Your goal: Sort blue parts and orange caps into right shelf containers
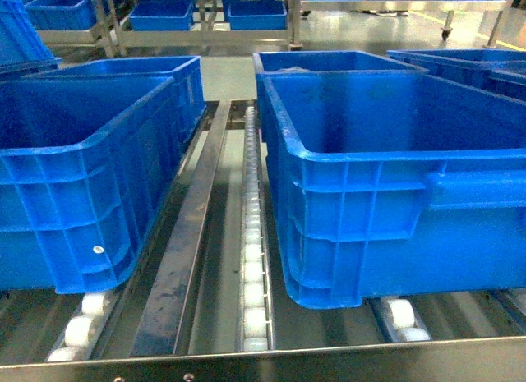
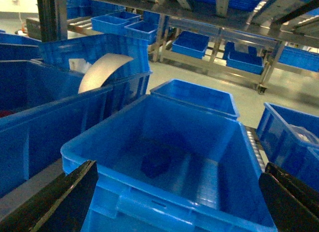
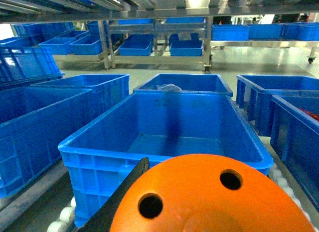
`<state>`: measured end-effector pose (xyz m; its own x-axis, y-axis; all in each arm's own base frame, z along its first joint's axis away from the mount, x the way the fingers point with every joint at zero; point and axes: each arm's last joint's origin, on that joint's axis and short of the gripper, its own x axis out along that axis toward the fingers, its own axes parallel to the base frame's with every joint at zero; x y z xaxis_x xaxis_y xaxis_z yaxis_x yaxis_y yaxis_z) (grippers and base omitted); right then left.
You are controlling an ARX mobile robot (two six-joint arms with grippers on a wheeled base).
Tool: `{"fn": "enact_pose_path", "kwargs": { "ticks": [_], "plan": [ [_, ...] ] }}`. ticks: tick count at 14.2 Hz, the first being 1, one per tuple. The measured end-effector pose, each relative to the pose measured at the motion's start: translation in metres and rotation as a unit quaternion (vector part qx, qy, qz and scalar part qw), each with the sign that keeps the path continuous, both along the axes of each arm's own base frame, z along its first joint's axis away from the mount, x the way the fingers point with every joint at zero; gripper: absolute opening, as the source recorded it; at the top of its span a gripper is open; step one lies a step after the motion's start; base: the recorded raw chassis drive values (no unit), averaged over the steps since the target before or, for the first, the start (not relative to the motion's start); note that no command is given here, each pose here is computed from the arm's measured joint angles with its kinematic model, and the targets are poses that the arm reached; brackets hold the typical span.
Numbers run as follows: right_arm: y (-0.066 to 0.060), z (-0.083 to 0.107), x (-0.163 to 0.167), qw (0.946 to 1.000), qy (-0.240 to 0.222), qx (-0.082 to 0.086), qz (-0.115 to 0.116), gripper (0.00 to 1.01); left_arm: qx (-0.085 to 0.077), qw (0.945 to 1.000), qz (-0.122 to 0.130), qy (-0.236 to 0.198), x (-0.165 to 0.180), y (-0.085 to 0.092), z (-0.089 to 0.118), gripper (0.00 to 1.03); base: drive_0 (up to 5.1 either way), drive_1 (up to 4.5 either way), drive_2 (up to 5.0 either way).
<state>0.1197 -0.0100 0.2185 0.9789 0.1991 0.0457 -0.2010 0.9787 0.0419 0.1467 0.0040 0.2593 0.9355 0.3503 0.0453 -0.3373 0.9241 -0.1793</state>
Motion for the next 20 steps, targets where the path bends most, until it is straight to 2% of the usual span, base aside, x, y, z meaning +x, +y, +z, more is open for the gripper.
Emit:
{"fn": "enact_pose_path", "kwargs": {
  "ticks": [1, 5, 20],
  "plan": [
    [0.0, 0.0, 0.0, 1.0, 0.0, 0.0, 0.0, 0.42, 0.0, 1.0, -0.002, 0.002, -0.008, -0.001, -0.002, 0.98, 0.0, 0.0, 0.0],
    [0.0, 0.0, 0.0, 1.0, 0.0, 0.0, 0.0, 0.42, -0.001, 0.9997, 0.022, 0.001, -0.028, -0.001, -0.013, 0.98, 0.0, 0.0, 0.0],
    [0.0, 0.0, 0.0, 1.0, 0.0, 0.0, 0.0, 0.42, -0.001, 0.9997, 0.023, 0.003, -0.028, -0.001, -0.014, 0.98, 0.0, 0.0, 0.0]
  ]
}}
